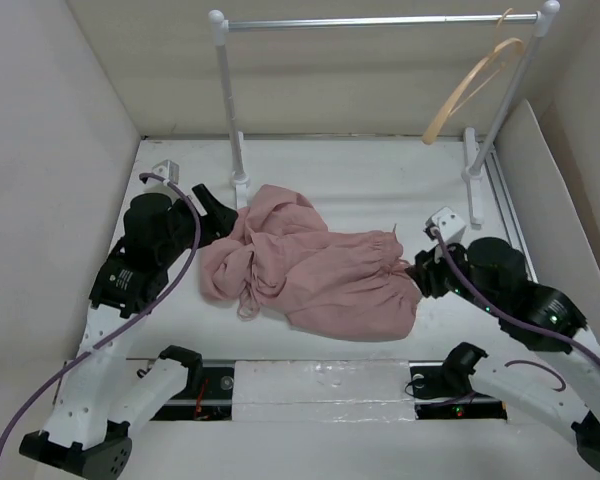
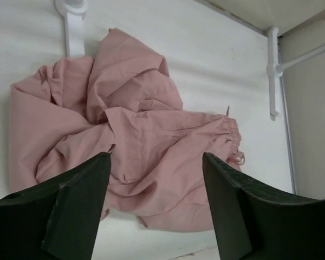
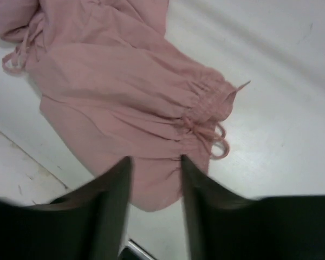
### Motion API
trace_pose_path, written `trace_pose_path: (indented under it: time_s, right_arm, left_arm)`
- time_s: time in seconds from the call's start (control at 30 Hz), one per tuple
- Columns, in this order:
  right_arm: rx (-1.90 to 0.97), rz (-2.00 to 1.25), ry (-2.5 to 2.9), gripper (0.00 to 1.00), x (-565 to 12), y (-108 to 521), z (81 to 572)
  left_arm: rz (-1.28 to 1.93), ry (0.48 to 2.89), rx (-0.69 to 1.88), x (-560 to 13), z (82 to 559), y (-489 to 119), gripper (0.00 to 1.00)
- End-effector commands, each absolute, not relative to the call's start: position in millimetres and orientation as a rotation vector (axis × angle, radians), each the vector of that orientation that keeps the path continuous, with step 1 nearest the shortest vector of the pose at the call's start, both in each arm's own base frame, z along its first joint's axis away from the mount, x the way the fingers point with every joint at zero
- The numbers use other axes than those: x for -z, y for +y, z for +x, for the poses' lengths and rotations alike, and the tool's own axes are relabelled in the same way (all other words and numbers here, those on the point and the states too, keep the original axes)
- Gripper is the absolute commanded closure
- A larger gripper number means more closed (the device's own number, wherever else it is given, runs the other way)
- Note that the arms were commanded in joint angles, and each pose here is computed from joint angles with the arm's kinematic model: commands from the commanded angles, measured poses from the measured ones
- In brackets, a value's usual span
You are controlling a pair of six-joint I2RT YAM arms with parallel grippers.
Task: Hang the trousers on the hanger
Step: Flatten out the trousers at the center of the board.
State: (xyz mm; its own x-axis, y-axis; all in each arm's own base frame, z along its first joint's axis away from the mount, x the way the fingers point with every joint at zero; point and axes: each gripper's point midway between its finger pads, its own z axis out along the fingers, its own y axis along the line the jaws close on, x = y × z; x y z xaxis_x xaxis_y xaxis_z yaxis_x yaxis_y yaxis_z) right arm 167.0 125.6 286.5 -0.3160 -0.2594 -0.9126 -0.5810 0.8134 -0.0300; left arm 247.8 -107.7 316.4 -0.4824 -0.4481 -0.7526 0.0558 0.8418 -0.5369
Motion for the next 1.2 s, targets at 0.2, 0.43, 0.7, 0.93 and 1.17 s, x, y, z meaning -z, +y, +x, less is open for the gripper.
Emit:
trace_pose_path:
  time_s: [0.2,0.43,0.7,0.93,1.17]
  right_arm:
    - [-0.299,-0.492,2.067,0.11,-224.5,135.0,265.6]
    - [-0.411,-0.343,2.160,0.08,-156.9,112.7,332.5]
    - [-0.492,-0.237,2.269,0.06,-101.5,106.0,366.0]
    - [-0.618,-0.165,2.344,0.31,-54.7,109.7,359.4]
    - [-0.722,-0.182,2.245,1.00,-87.3,116.2,366.5]
  left_arm:
    - [-0.476,2.133,0.313,-239.4,272.6,-73.6,0.29]
    - [-0.568,2.226,0.225,-169.1,294.8,-61.9,0.17]
    - [-0.529,2.436,0.104,-93.0,316.6,-67.2,0.16]
    - [-0.551,2.493,0.068,-55.1,327.9,-69.7,0.56]
    - [-0.583,2.430,0.081,-83.7,340.2,-69.6,1.00]
